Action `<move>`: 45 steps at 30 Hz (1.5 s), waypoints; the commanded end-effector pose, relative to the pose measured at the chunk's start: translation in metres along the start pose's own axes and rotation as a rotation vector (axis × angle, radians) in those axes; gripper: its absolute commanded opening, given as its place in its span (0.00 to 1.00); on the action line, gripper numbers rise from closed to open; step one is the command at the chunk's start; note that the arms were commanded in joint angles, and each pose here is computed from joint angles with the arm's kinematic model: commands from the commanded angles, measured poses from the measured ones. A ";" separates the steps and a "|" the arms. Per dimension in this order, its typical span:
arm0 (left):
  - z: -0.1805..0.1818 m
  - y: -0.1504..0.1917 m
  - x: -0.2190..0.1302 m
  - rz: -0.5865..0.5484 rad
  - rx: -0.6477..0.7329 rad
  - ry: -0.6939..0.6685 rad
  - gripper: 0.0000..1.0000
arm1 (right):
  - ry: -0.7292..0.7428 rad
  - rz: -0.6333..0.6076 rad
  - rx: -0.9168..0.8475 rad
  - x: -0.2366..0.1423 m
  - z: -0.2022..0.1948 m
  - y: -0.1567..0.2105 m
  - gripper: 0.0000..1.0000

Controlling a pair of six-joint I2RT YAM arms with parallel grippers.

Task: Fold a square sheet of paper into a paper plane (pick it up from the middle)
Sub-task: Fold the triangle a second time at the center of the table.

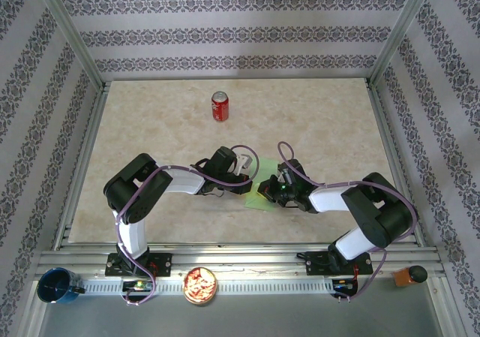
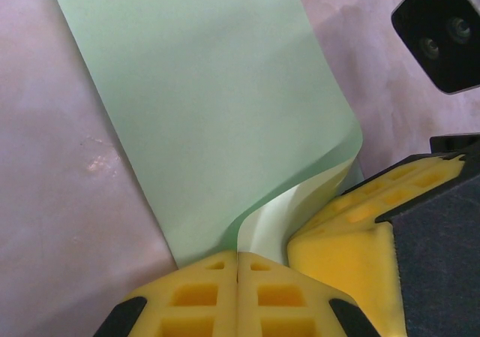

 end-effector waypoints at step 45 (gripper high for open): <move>0.015 0.010 0.004 0.051 -0.021 -0.034 0.00 | 0.189 -0.151 0.167 -0.039 -0.042 -0.042 0.00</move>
Point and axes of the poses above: each hand's point on the last joint's axis, 136 mm out from that joint toward the fingers, its own x axis out along the fingers, its own z axis along the line the jaws close on, y = z × x, the point moved 5 cm from there along -x, back along the fingers, and after that the axes turned 7 degrees about -x, right-handed, at the moved point
